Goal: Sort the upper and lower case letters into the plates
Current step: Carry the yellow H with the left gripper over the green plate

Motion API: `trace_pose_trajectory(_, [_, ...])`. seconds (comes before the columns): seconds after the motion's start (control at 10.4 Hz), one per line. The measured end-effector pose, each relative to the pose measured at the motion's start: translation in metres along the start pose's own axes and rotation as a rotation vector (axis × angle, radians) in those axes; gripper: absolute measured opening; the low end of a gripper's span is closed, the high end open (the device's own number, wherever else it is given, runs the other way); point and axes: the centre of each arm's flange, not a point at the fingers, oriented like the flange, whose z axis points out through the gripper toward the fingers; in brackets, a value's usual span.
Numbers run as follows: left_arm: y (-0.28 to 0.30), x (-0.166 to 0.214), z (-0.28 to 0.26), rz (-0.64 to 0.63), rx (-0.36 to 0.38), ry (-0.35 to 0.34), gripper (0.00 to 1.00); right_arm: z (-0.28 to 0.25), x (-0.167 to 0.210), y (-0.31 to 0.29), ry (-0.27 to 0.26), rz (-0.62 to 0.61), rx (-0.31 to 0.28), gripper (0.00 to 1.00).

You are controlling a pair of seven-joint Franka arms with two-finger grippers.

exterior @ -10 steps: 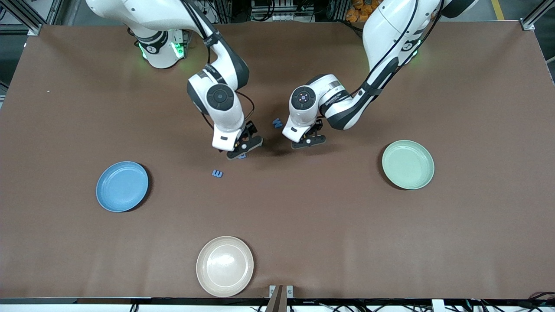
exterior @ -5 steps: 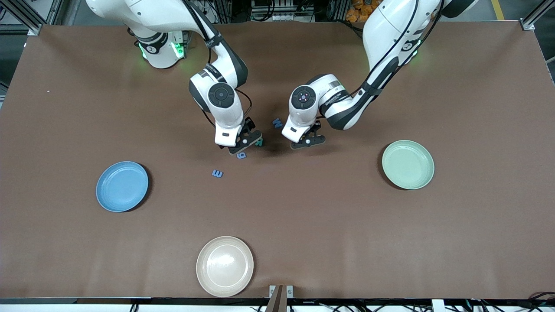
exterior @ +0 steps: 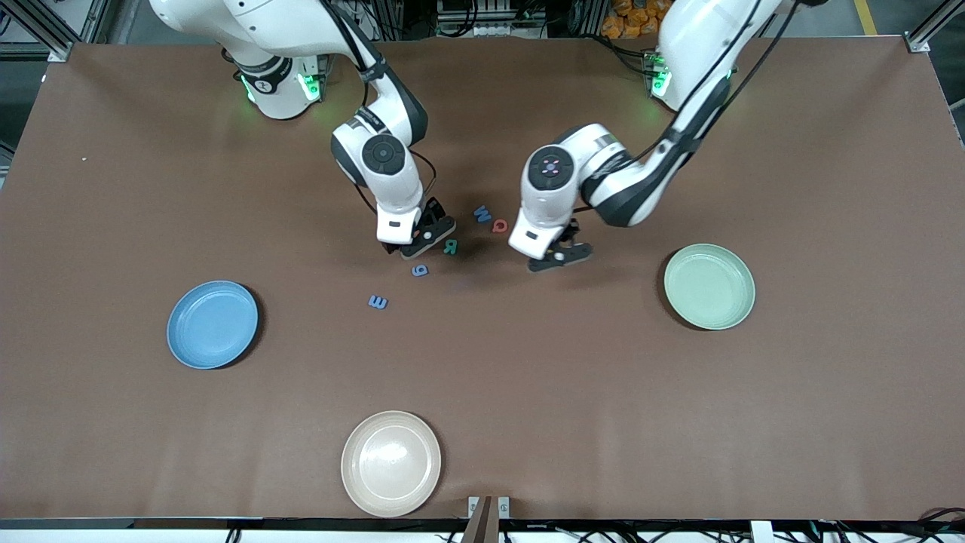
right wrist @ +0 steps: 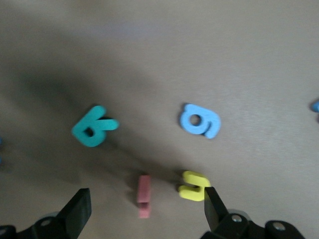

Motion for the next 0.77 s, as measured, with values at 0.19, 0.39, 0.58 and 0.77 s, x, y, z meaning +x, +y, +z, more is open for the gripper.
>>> trace_pose_trajectory(0.19, [-0.034, 0.04, -0.021, -0.018, 0.017, 0.017, 0.33, 0.0, -0.001, -0.012, -0.001, -0.004, 0.0, 1.0])
trace_pose_trajectory(0.39, [-0.069, 0.075, -0.021, -0.011, 0.039, 0.004, 0.33, 0.002, -0.003, -0.015, -0.005, -0.004, 0.0, 1.0])
trace_pose_trajectory(0.58, [-0.109, 0.109, -0.015, 0.018, 0.068, -0.027, 0.33, 0.005, -0.005, -0.014, -0.011, -0.002, -0.001, 1.0])
trace_pose_trajectory(0.77, [-0.154, 0.142, -0.008, 0.043, 0.082, -0.056, 0.33, 0.008, -0.008, -0.013, -0.016, -0.001, -0.002, 1.0])
